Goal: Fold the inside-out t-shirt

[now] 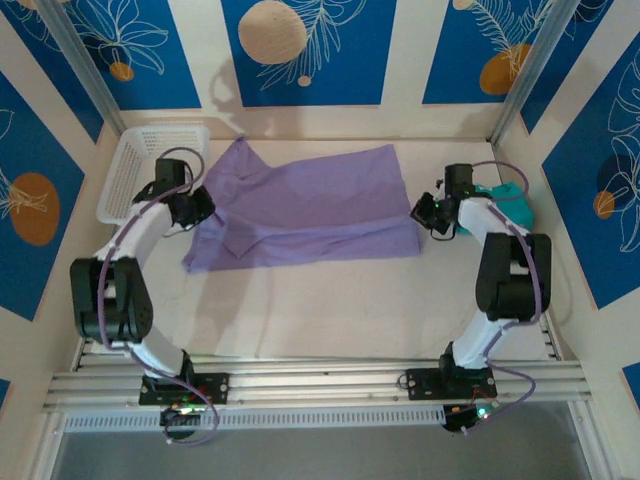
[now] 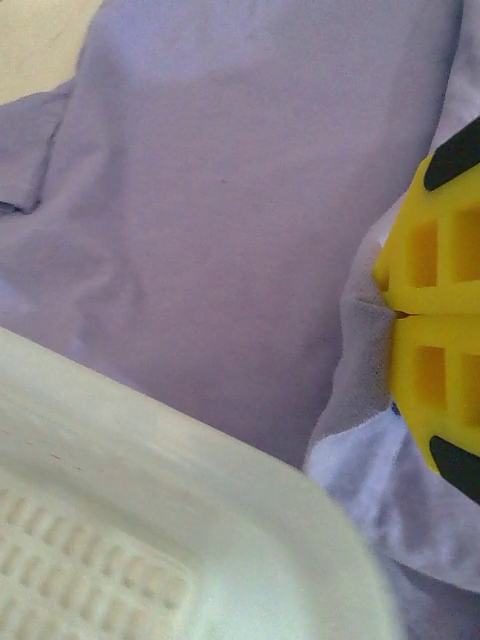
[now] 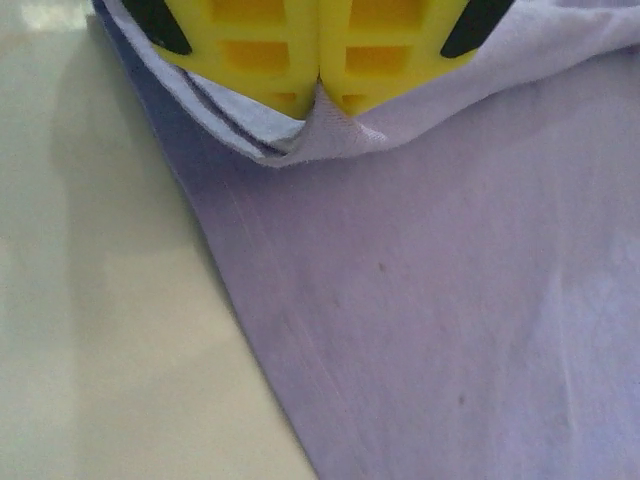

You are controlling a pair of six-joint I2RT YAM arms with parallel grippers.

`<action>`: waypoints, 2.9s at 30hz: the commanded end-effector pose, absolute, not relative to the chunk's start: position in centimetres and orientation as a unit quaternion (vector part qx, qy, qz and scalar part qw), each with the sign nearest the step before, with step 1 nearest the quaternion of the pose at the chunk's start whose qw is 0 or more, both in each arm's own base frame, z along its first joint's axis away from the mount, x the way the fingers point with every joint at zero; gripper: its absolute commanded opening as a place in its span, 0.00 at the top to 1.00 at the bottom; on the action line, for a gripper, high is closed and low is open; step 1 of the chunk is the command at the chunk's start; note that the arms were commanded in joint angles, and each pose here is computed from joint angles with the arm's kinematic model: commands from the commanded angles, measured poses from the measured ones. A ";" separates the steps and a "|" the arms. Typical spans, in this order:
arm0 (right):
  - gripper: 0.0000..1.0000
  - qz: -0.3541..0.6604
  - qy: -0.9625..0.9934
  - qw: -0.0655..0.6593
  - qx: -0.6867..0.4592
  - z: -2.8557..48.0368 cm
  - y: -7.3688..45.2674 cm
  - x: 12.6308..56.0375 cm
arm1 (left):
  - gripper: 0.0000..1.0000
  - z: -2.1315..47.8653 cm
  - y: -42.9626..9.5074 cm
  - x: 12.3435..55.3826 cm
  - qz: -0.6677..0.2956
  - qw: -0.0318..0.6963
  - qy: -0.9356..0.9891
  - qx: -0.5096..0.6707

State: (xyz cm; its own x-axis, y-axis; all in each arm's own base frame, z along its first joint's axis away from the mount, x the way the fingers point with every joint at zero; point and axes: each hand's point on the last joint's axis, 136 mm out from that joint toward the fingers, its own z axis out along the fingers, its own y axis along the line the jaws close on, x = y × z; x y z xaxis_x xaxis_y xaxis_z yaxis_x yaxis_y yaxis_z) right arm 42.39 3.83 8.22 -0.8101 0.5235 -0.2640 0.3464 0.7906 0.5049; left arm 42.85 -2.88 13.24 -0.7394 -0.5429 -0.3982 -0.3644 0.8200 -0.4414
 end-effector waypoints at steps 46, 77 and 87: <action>0.66 -0.074 0.982 0.090 0.146 4.8 -2.1 30.7 | 0.41 4.0 -8.1 28.1 -0.204 0.179 0.947 -0.173; 0.42 0.150 0.829 0.224 -0.491 3.2 42.7 28.9 | 0.59 2.5 -8.5 26.5 -0.235 0.201 0.934 -0.179; 0.77 0.113 0.851 0.235 -0.456 3.1 42.1 31.8 | 0.60 0.9 -8.2 25.5 -0.223 0.178 0.939 -0.194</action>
